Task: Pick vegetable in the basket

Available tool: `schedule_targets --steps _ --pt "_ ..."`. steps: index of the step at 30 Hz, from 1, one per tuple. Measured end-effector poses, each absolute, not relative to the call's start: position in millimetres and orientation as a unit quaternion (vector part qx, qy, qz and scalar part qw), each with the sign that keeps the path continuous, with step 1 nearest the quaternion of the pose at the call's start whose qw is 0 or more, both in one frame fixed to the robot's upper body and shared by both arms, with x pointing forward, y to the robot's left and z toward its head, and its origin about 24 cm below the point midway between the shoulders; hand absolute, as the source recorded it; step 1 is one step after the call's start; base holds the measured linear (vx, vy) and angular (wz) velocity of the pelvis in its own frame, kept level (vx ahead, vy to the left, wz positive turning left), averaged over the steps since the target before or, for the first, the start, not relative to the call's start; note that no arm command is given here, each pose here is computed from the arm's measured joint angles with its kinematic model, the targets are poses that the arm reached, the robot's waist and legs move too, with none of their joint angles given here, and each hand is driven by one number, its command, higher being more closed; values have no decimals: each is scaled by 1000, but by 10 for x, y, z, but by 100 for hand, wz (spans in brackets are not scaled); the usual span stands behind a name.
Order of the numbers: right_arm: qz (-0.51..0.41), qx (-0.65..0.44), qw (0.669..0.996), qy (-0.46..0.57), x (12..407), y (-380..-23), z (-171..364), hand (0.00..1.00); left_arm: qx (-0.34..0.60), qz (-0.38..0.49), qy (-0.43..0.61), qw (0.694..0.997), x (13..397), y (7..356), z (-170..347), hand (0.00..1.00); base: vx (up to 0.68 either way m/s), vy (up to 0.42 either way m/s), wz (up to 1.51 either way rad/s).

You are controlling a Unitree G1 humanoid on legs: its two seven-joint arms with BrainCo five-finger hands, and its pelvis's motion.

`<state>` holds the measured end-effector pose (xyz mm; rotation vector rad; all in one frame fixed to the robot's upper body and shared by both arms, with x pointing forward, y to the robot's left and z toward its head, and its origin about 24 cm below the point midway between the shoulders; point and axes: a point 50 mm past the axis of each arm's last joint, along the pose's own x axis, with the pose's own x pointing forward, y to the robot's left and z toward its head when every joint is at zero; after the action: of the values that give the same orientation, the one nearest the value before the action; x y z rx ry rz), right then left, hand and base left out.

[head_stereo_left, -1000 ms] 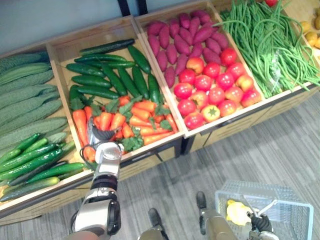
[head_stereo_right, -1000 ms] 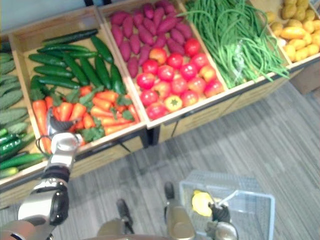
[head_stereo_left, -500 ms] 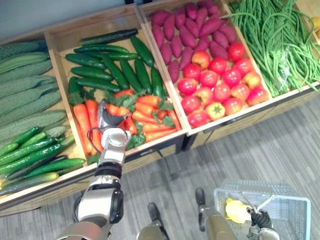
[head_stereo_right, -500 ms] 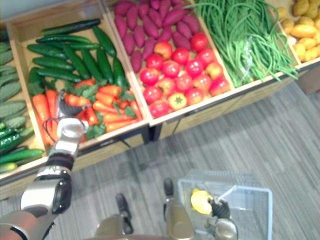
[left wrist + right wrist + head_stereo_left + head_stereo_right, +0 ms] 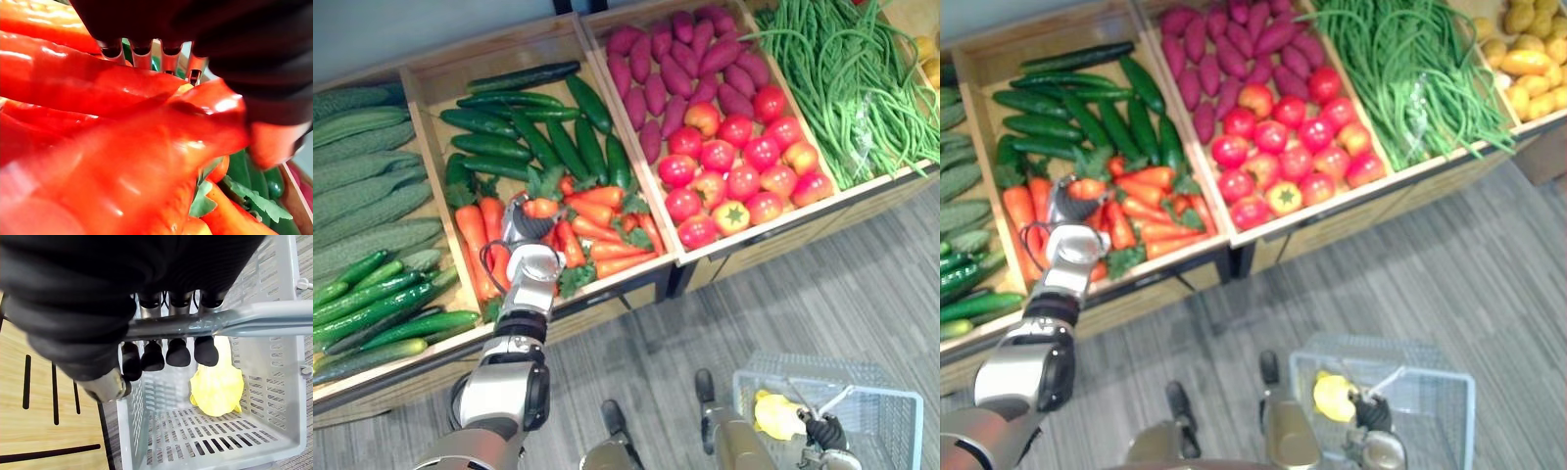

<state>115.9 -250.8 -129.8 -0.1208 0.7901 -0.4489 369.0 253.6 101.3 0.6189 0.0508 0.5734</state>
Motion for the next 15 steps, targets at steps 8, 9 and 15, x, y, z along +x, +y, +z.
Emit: schedule_targets --steps 8,9,15 --pt "-218 -59 895 385 1130 -2513 -1305 100 300 281 27 911 3680 2556 1003 100 0 -6 7" --pt "-218 -59 895 385 1131 -2513 -1305 100 301 281 27 911 3679 2563 1006 100 2 -6 4" --pt "-221 -56 890 394 1085 -2517 -1332 100 309 293 21 904 3662 2669 1071 100 10 -11 8"
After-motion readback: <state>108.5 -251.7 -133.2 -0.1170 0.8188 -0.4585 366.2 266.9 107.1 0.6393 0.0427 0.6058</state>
